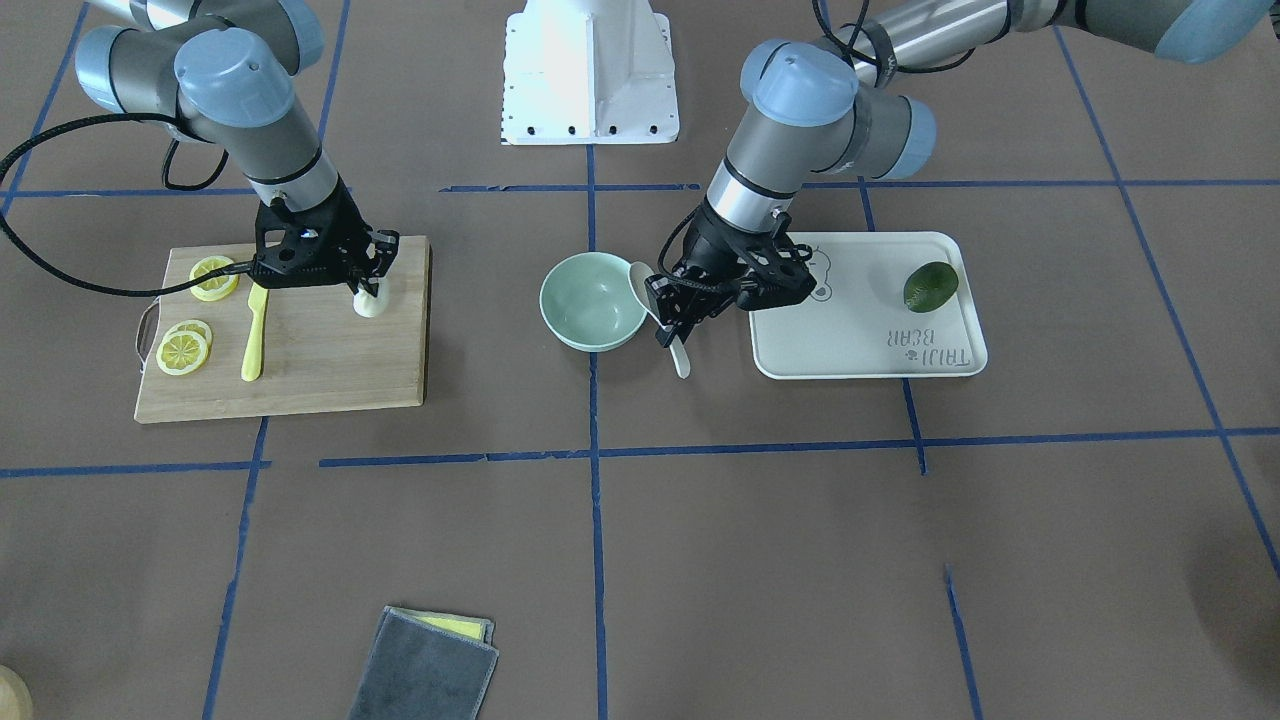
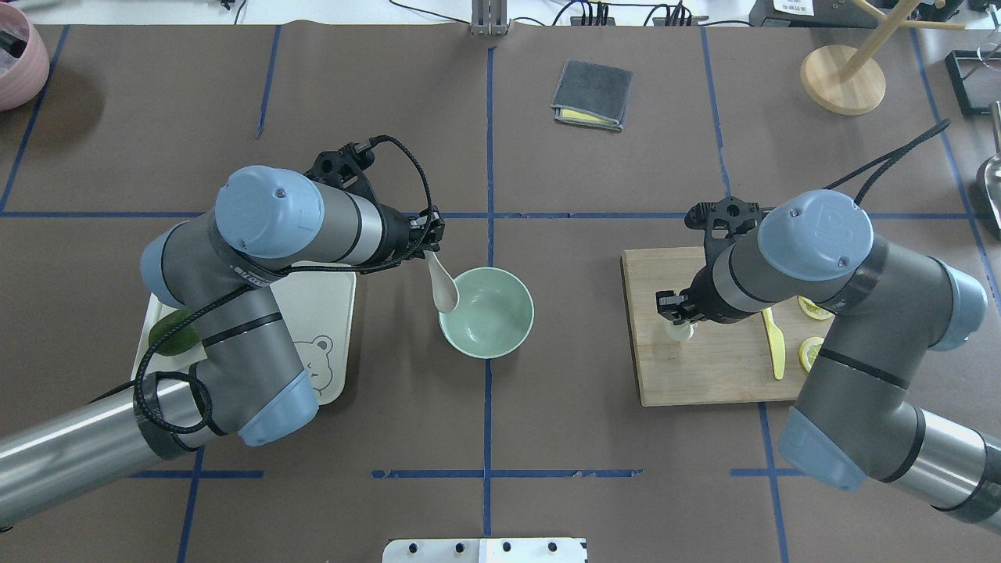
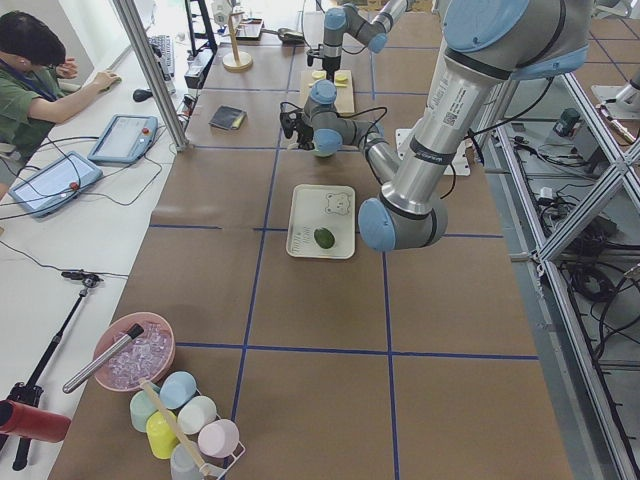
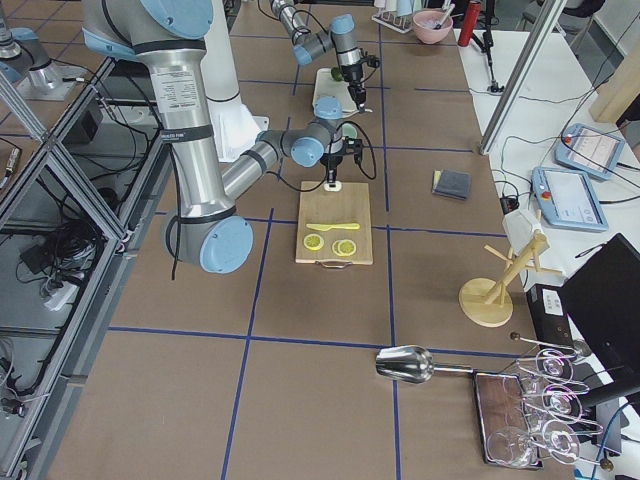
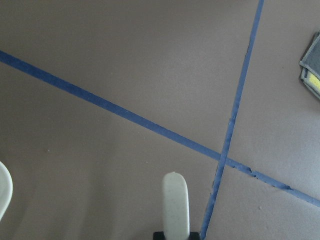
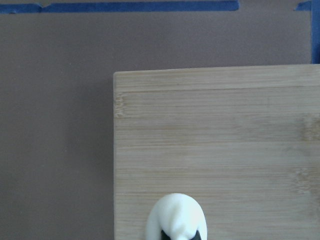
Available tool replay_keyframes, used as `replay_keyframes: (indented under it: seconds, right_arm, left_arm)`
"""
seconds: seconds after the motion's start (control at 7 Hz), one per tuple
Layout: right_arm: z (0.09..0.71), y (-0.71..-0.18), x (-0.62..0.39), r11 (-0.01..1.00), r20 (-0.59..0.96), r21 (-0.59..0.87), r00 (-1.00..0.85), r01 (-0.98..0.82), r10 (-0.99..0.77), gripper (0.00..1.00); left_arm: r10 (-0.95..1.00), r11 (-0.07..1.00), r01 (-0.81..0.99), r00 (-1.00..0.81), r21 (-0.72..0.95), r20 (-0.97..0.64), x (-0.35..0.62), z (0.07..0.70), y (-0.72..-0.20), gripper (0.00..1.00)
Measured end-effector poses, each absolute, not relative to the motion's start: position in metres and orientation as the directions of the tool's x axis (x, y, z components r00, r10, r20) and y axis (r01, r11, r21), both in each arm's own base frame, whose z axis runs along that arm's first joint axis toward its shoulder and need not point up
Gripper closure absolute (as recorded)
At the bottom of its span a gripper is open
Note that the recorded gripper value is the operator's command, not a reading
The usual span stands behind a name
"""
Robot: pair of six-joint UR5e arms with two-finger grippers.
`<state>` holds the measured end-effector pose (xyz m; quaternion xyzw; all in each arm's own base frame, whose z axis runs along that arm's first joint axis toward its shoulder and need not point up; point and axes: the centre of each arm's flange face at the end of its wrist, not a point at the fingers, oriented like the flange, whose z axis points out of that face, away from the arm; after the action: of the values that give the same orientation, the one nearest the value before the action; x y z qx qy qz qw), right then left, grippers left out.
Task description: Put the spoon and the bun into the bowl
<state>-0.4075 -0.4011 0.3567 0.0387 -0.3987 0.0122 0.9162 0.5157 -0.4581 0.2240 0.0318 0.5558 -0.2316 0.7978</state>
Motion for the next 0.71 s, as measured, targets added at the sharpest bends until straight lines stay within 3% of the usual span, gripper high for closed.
replay_keyframes:
  seconds: [0.14, 0.29, 0.43, 0.57, 0.71]
  right_arm:
    - [0.353, -0.405, -0.403, 0.996, 0.735, 0.067, 0.678, -0.061, -0.008, 1.0]
    - [0.351, -0.409, -0.399, 0.995, 0.737, 0.07, 0.676, -0.069, -0.005, 1.0]
    - [0.348, -0.413, -0.397, 0.994, 0.74, 0.073, 0.673, -0.077, -0.002, 1.0]
    - [0.343, -0.417, -0.395, 0.994, 0.744, 0.077, 0.669, -0.084, -0.001, 1.0]
    - [0.339, -0.419, -0.394, 0.993, 0.747, 0.08, 0.664, -0.089, -0.001, 1.0]
  left_arm:
    - [-0.342, 0.89, 0.4, 0.263, -0.221, -0.902, 0.526, 0.216, -0.457, 1.0]
    - [-0.346, 0.891, 0.392, 0.256, -0.23, -0.903, 0.536, 0.208, -0.455, 0.89]
    - [-0.345, 0.893, 0.385, 0.252, -0.233, -0.904, 0.542, 0.202, -0.452, 0.08]
    - [-0.34, 0.896, 0.379, 0.252, -0.231, -0.906, 0.546, 0.199, -0.449, 0.0]
    - [-0.335, 0.899, 0.375, 0.253, -0.228, -0.908, 0.547, 0.197, -0.447, 0.0]
